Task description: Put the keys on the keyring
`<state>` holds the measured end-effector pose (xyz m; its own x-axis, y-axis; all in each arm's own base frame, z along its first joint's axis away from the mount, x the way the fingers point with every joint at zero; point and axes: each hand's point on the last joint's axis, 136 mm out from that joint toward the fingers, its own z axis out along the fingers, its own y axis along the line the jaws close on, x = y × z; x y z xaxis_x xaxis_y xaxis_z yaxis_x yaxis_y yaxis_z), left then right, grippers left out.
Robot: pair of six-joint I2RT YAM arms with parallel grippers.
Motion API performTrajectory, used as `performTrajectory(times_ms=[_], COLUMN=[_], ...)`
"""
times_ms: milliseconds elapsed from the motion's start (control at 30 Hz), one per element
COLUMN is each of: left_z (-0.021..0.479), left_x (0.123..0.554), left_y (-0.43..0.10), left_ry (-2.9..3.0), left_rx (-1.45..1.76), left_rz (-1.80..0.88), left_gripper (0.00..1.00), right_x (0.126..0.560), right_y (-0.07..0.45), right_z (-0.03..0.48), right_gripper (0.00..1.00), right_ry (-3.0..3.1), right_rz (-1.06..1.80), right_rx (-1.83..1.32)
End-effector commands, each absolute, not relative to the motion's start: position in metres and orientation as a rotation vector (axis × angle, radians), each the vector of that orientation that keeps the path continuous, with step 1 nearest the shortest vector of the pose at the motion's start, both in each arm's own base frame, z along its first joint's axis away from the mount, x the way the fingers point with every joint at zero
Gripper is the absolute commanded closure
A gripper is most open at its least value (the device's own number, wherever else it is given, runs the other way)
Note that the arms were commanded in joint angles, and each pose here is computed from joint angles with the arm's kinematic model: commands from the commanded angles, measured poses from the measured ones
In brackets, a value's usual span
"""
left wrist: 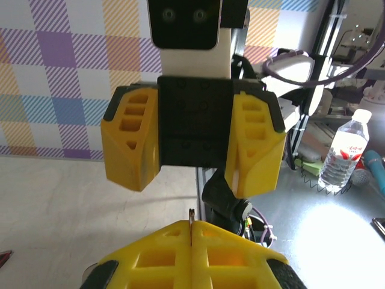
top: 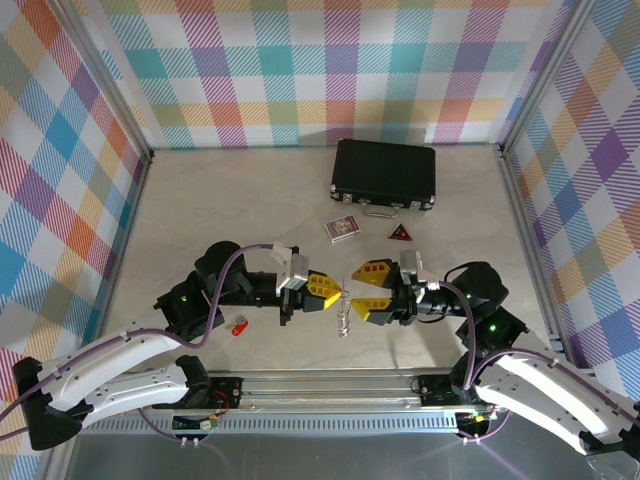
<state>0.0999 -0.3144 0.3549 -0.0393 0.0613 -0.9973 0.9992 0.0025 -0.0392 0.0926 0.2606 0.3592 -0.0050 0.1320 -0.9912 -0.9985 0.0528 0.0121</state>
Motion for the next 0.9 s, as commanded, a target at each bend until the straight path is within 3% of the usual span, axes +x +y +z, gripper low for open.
performTrajectory(times_ms=[0,867], left_z=[0.364,0.341], left_x=[0.094,0.104], left_y=[-0.308,-0.308], left_ry=[1.258,1.393], left_rx=[1.286,1.389], left_rz=[-1.15,-1.028], left_gripper=[1.0,1.0], right_x=[0.091,0.092], right_y=[0.26,0.277], right_z=[0.347,0.325], right_gripper=[0.52,0.74], right_ry=[1.223,1.349], right_rz=[1.17,1.246], right_rx=[-1.153,-1.257])
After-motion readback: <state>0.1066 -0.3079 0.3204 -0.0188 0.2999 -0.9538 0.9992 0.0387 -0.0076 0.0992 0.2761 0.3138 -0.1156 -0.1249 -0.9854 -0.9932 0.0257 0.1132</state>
